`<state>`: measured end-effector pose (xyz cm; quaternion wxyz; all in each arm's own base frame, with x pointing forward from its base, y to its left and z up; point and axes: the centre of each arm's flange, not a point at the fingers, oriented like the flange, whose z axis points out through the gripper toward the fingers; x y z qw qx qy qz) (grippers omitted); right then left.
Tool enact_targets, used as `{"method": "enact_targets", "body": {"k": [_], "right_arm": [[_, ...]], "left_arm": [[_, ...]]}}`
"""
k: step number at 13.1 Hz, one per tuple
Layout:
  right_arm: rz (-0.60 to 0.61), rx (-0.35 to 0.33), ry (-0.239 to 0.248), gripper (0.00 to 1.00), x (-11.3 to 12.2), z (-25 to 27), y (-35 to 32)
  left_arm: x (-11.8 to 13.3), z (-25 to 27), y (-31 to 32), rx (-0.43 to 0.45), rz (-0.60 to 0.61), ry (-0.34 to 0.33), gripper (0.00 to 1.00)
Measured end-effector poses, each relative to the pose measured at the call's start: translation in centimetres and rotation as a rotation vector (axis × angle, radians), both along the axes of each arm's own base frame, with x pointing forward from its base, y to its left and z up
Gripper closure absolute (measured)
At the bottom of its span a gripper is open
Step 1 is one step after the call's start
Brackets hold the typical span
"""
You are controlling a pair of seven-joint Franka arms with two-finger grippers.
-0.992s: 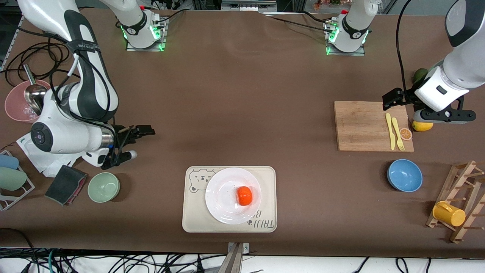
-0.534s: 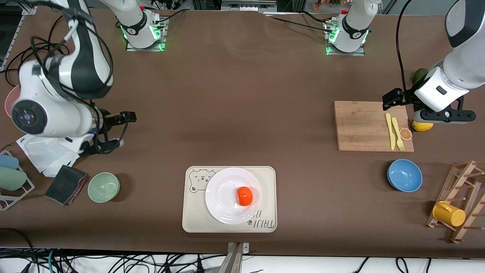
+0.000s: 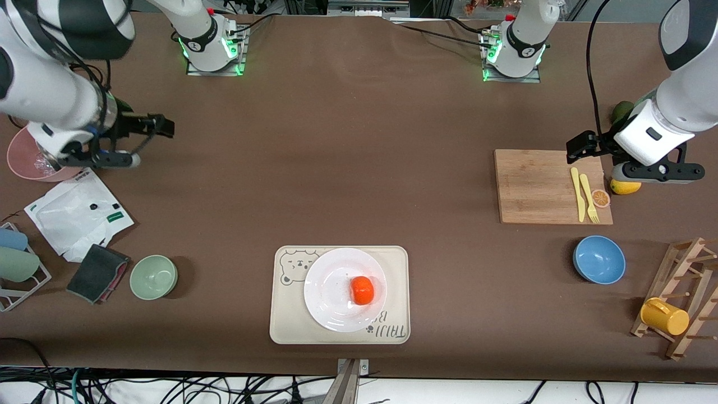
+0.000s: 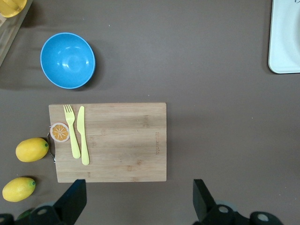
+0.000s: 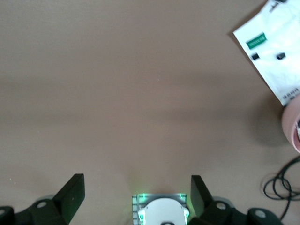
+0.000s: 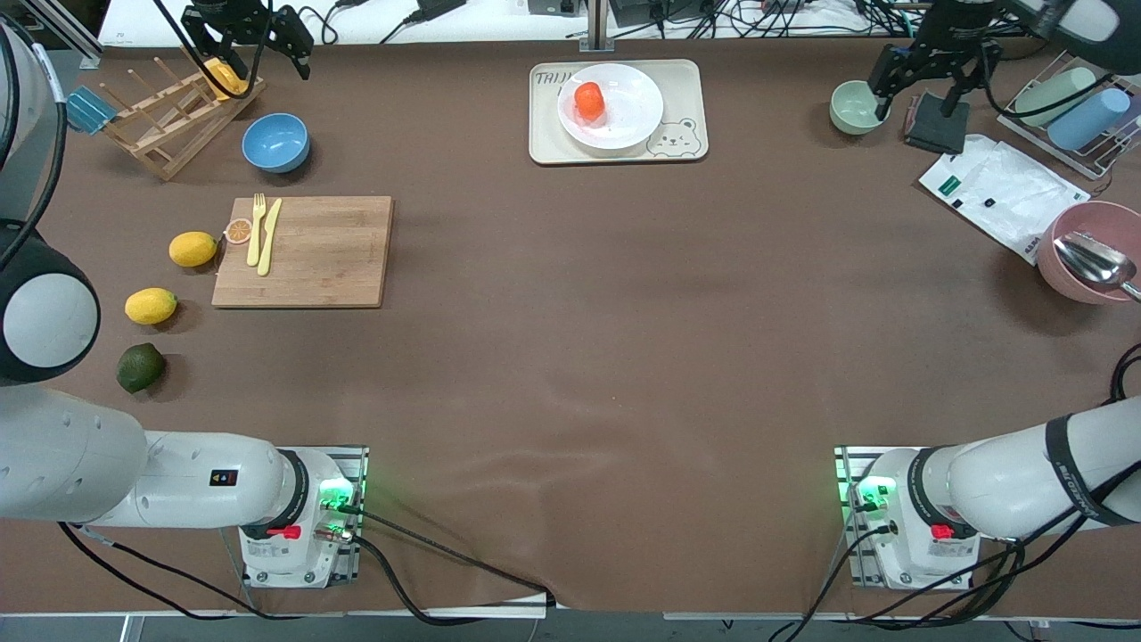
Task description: Place orange and plate with both arms
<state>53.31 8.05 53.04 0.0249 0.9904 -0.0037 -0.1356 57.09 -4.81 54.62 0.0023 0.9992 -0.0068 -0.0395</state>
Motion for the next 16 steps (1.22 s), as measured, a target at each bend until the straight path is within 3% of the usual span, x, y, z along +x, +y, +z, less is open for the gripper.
{"method": "enact_targets", "body": {"k": [2,6,9,16], "right_arm": [[-0.021,0.007,-0.035,0.00,-0.6,2.0,-1.3],[-0.060,-0.012,-0.100,0.00,0.3,3.0,-4.9],[-0.026,0.007,-0.107,0.00,0.5,3.2,-8.3],[-0.022,0.009,-0.132,0.00,0.7,4.4,-8.5]], "left_arm": [[0.0,0.0,0.0,0.000,0.000,0.000,0.00],[0.0,0.0,0.0,0.000,0.000,0.000,0.00],[0.0,0.0,0.0,0.000,0.000,0.000,0.00],[0.0,0.0,0.0,0.000,0.000,0.000,0.00]]}}
